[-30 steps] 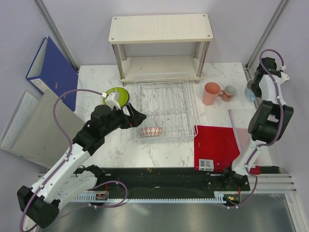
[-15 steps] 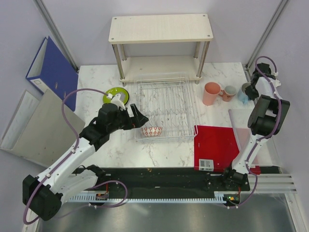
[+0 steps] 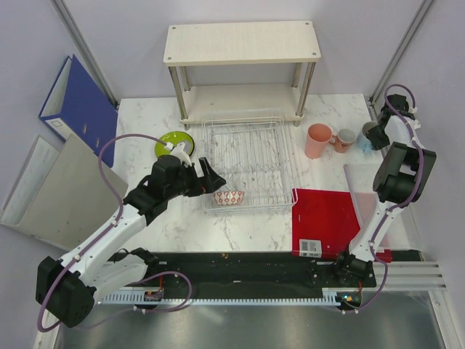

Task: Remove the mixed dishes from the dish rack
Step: Place the cup at the center of the board.

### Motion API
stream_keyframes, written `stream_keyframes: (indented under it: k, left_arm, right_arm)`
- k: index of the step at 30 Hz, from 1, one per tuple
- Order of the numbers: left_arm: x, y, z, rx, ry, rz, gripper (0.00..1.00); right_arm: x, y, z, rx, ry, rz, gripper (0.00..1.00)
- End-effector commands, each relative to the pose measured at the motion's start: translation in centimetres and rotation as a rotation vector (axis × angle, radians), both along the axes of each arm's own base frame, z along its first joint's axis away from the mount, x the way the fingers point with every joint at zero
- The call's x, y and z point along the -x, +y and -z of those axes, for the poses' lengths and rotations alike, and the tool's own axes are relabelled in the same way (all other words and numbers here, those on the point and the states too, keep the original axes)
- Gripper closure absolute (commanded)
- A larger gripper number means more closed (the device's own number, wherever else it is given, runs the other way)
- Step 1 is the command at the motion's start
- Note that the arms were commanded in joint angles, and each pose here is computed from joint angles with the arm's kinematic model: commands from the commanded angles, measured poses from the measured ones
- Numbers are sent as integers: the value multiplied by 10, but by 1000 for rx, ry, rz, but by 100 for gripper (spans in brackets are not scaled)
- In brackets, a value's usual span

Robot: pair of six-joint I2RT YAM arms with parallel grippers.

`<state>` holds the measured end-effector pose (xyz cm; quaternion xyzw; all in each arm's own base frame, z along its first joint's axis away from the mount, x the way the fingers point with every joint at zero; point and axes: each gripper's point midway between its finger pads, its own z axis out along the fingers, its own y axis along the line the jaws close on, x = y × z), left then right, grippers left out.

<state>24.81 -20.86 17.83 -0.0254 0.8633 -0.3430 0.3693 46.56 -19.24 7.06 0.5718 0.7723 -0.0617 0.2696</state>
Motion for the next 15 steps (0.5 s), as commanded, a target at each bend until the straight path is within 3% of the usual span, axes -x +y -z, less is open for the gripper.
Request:
stream_keyframes:
  k: [1, 15]
  left_arm:
    - [1, -7, -7, 52, -2, 13, 1]
    - [10, -7, -12, 70, -19, 30, 1]
  right_arm:
    - [-14, 1, -33, 13, -72, -31, 58]
    - [-7, -2, -72, 58, -83, -53, 49]
